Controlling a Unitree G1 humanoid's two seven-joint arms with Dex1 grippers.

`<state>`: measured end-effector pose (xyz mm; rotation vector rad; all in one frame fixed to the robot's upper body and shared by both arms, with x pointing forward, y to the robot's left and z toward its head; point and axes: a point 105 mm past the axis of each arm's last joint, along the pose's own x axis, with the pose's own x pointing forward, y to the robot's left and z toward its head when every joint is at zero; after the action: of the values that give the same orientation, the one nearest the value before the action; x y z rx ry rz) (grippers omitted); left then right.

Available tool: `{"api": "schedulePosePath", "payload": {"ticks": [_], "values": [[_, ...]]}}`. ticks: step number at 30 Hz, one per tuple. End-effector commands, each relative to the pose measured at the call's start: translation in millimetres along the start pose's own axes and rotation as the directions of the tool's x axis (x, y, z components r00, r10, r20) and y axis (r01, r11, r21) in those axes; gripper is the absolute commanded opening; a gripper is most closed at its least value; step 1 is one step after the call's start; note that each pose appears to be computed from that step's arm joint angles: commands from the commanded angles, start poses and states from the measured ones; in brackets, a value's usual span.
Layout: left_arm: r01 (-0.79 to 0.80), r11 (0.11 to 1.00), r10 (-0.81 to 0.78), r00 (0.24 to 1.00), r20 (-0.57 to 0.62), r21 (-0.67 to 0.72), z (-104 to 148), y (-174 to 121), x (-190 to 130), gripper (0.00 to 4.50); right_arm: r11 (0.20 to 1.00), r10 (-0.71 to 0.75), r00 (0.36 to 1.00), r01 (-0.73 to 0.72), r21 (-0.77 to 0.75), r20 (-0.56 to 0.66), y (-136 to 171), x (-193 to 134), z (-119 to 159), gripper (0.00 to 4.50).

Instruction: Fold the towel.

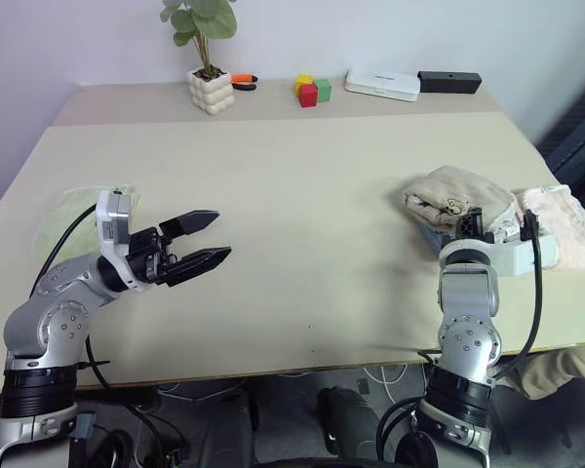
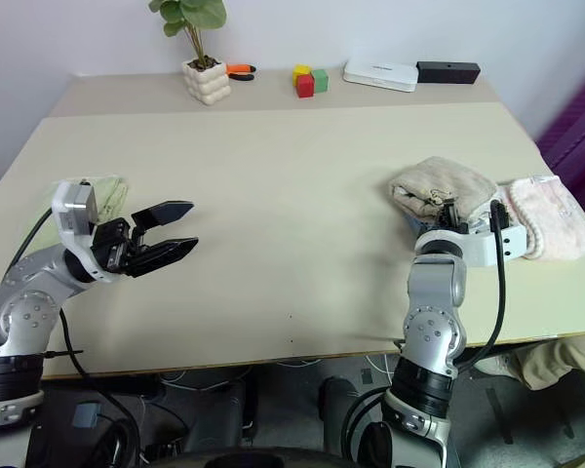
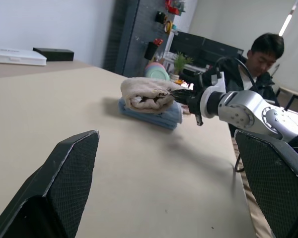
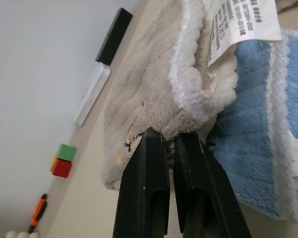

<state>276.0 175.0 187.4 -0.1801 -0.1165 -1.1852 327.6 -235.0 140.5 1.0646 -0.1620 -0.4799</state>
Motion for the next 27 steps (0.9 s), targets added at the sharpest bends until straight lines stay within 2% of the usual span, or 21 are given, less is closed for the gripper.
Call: {"api": "schedulePosePath", "payload": {"ticks": [1,7,9,12,15,20,22,25,26,27], "values": [[0.007,0.999,-0.008,1.000,0.018,0.052,12.6,-5.2,-1.3,4.50,1.000,0.003,1.000,-0.003,0.021,-0.005,5.2,-0.9,-2.3,1.42],[0.001,0.998,-0.002,1.000,0.018,0.056,12.7,-6.7,-1.6,4.50,0.996,0.067,0.998,-0.068,-0.050,-0.009,19.2,-0.6,-0.1,4.44],[0.000,0.998,-0.001,1.000,0.019,0.055,12.9,-7.0,-1.7,4.50,0.991,0.084,0.996,-0.084,-0.103,-0.003,23.3,-0.5,2.1,4.44],[0.005,0.999,-0.006,1.000,0.018,0.053,13.1,-7.4,-1.7,4.50,0.996,0.037,0.980,-0.052,-0.074,-0.198,18.7,-14.6,-29.7,4.44],[0.007,0.999,-0.009,1.000,0.020,0.052,12.8,-6.7,-0.8,4.50,0.993,0.121,0.965,-0.120,0.019,-0.232,39.7,-22.6,-32.8,4.44],[0.016,0.999,-0.017,1.000,0.018,0.052,12.6,-7.6,0.8,4.50,0.986,0.160,0.938,-0.163,0.017,-0.307,48.4,-25.8,-41.0,4.44],[0.014,0.999,-0.016,1.000,0.020,0.051,13.2,-6.9,0.6,4.50,0.972,0.216,0.904,-0.236,-0.008,-0.368,57.8,-29.8,-49.4,4.44],[0.013,0.999,-0.014,1.000,0.020,0.053,13.5,-6.6,0.4,4.50,0.880,0.362,0.810,-0.461,-0.119,-0.461,83.2,-35.9,-56.1,4.44],[0.014,0.999,-0.015,1.000,0.019,0.053,13.3,-6.8,0.7,4.50,0.742,0.445,0.754,-0.612,-0.272,-0.483,97.9,-36.1,-51.2,4.44],[0.014,0.999,-0.015,1.000,0.020,0.051,13.2,-6.9,1.0,4.50,0.570,0.499,0.697,-0.711,-0.411,-0.515,108.3,-36.7,-46.9,4.44]]}}
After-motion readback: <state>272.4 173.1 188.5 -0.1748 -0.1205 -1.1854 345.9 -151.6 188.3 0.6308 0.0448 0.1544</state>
